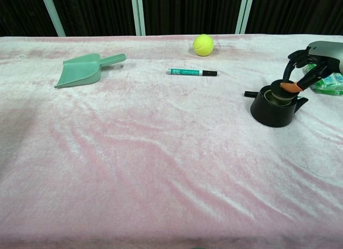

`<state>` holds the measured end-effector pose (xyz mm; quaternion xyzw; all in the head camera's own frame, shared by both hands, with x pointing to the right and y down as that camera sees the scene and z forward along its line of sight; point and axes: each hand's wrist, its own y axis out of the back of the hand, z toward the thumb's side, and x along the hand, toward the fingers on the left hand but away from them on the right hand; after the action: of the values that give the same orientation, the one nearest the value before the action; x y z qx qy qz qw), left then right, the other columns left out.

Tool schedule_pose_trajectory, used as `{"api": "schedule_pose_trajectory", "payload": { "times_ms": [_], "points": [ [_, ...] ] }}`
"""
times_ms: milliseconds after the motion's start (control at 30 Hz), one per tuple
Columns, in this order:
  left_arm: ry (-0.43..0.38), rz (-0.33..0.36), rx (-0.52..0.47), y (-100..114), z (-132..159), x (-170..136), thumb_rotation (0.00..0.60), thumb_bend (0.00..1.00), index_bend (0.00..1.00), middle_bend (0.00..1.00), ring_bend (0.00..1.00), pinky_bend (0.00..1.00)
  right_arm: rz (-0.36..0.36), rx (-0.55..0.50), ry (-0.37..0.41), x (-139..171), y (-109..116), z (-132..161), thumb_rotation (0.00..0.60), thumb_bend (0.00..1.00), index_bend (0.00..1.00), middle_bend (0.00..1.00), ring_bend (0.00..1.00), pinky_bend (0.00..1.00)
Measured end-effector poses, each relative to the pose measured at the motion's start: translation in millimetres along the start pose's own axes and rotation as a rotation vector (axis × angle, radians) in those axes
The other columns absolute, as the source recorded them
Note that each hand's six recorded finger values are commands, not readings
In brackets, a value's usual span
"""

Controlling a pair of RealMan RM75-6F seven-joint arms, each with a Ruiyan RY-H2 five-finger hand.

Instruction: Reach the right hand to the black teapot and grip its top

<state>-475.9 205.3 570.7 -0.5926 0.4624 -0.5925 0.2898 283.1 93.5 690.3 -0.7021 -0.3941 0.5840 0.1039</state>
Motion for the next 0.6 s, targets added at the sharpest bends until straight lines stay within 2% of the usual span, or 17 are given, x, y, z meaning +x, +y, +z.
{"api": "schedule_pose_trajectory", "payload": {
  "times_ms": [600],
  "points": [
    [0.003,0.0,-0.001,0,0,1,0.6,0.44,0.19,0.0,0.0,0.07,0.023,-0.012,-0.008,-3,-12,-4,0.6,0.41,0.6,0.0,0.08,0.17]
  ]
}}
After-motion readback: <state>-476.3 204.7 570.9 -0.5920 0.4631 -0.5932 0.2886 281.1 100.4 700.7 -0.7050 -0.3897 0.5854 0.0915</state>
